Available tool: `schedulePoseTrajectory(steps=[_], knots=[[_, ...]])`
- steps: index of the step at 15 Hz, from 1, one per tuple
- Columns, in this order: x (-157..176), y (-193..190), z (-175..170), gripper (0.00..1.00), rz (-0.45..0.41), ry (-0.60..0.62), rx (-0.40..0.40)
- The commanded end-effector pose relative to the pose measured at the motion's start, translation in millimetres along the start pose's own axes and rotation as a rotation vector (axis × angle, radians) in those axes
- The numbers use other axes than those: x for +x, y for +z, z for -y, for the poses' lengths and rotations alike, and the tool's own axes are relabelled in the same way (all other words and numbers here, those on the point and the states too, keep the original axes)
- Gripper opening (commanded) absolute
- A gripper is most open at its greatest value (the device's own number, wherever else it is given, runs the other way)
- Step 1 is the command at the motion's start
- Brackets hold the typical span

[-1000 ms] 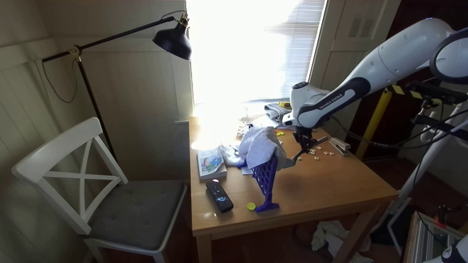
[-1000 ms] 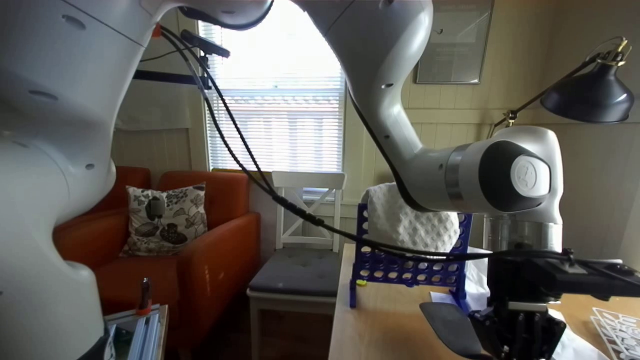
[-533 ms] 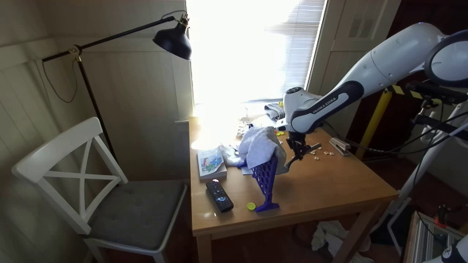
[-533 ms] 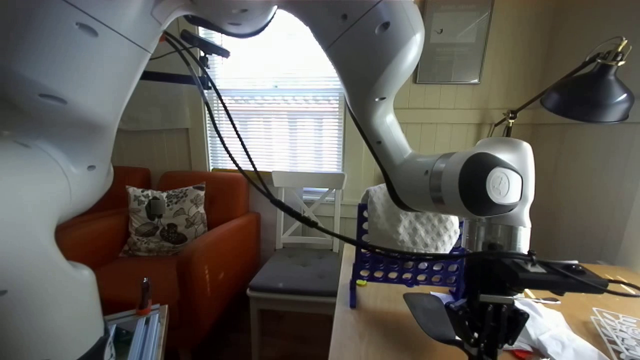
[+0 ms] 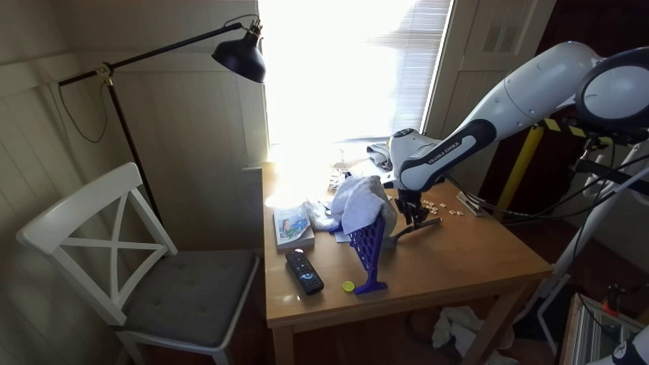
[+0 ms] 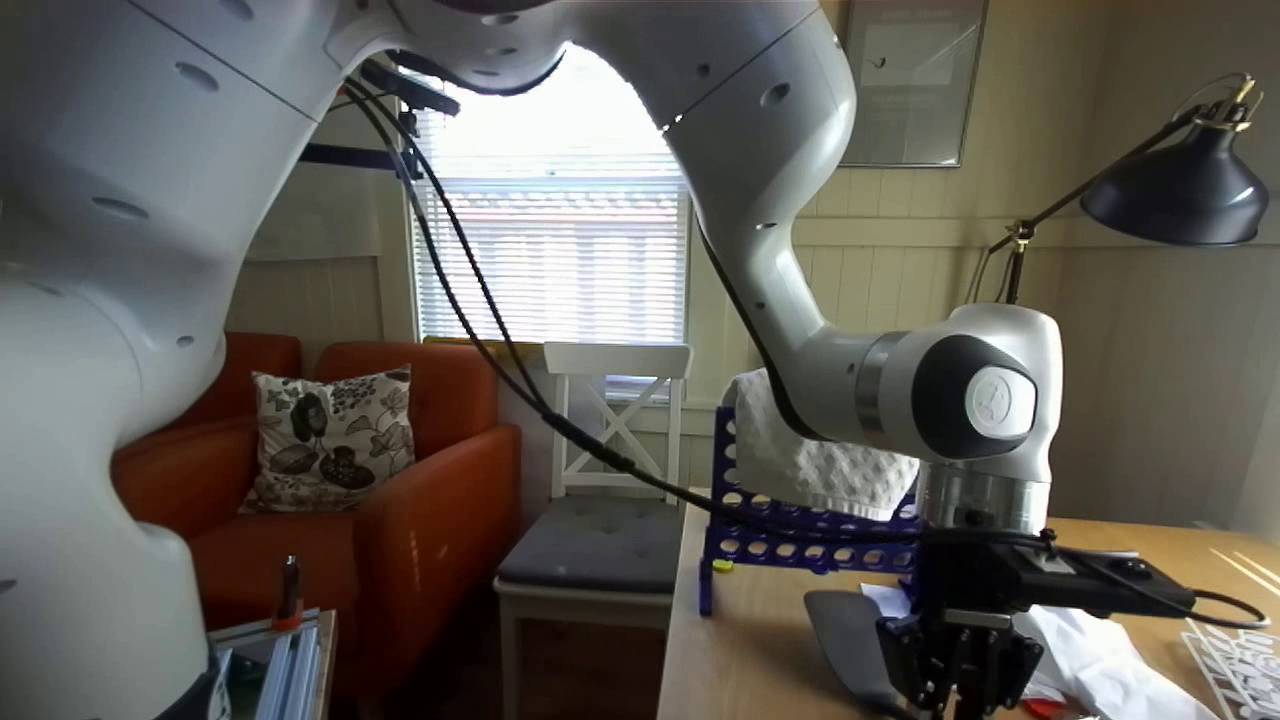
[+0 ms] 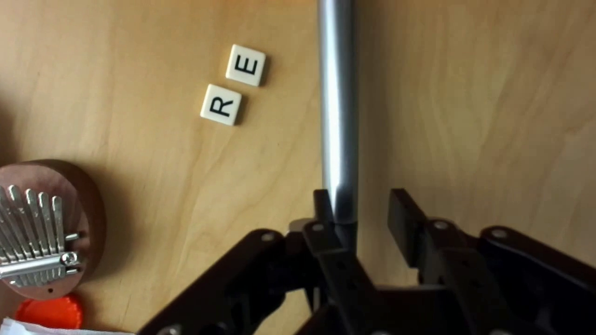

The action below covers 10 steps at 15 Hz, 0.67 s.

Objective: Use the spatula to put the white towel on the blue gameboard.

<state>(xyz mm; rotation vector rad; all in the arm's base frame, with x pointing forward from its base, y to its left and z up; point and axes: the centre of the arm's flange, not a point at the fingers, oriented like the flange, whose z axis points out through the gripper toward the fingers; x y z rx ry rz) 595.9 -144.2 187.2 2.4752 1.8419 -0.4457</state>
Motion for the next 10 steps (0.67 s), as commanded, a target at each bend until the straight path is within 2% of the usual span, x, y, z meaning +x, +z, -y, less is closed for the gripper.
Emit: schedulePoseTrajectory(steps=[1,5,7,8,10], knots=[[-4,1,-14,0.67,-0.004,0.007,0.037],[-20,-6,-11,0.95,0.028,0.028,0.113],[-30,-12,-7,1.0,0.047,0.069,0.139],[-23,-4,-2,1.0,0.047,0.038,0.109],[-26,-4,-3,1.0,0.049,0.042,0.111]])
